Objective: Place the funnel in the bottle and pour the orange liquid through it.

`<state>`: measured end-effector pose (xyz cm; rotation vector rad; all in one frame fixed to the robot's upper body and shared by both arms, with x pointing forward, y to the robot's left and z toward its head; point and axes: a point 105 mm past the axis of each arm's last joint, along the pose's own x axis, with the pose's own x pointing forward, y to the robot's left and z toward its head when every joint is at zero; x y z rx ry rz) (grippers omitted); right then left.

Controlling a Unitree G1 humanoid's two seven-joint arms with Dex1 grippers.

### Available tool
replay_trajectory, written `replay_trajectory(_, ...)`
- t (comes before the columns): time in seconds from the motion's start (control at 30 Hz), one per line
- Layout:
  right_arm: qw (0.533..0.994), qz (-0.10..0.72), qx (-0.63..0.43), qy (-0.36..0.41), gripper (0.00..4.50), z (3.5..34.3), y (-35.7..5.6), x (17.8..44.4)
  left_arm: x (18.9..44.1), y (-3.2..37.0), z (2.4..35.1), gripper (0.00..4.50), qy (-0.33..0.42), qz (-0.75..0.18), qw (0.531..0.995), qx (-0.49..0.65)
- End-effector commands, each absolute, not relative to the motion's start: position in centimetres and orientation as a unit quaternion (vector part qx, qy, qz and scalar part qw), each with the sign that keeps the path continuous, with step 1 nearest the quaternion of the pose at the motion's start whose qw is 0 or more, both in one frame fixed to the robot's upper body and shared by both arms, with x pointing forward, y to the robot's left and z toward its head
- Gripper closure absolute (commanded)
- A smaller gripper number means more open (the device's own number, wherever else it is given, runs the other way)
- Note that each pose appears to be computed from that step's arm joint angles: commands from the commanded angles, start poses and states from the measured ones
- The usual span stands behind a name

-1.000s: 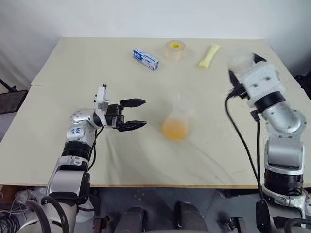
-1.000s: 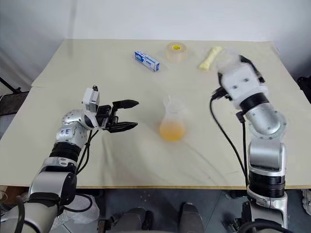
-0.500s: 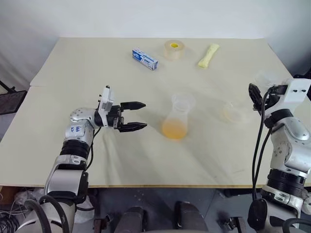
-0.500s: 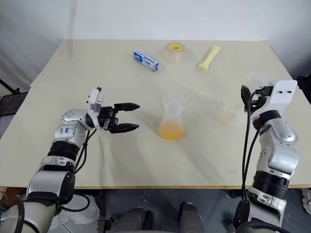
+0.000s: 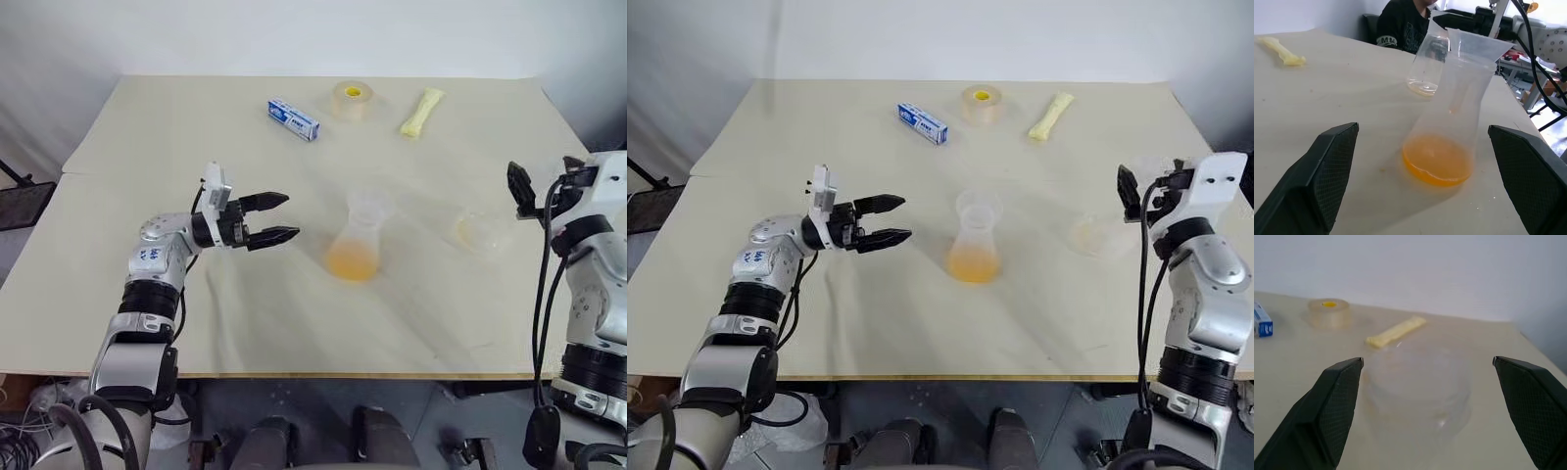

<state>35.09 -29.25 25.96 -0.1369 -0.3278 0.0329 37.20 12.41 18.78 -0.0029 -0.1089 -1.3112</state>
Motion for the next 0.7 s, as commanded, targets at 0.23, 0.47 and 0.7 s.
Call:
replay_trajectory(0.23, 0.940, 0.236, -0.176, -0.171, 0.04, 29.1, -23.0, 29.0, 35.6, 14.7, 19.2, 0.00, -0.074, -0.621, 0.778, 0.051)
replay_trajectory(0.47, 0.888, 0.408, -0.213, -0.012, 0.04, 20.9, -21.0, 22.4, 33.6, 16.3, 17.0, 0.00, -0.052, -0.631, 0.770, 0.079)
replay_trajectory(0.7, 0.895, 0.400, -0.198, 0.028, 0.04, 16.6, -22.6, 21.7, 32.3, 16.6, 16.4, 0.00, -0.045, -0.625, 0.775, 0.078)
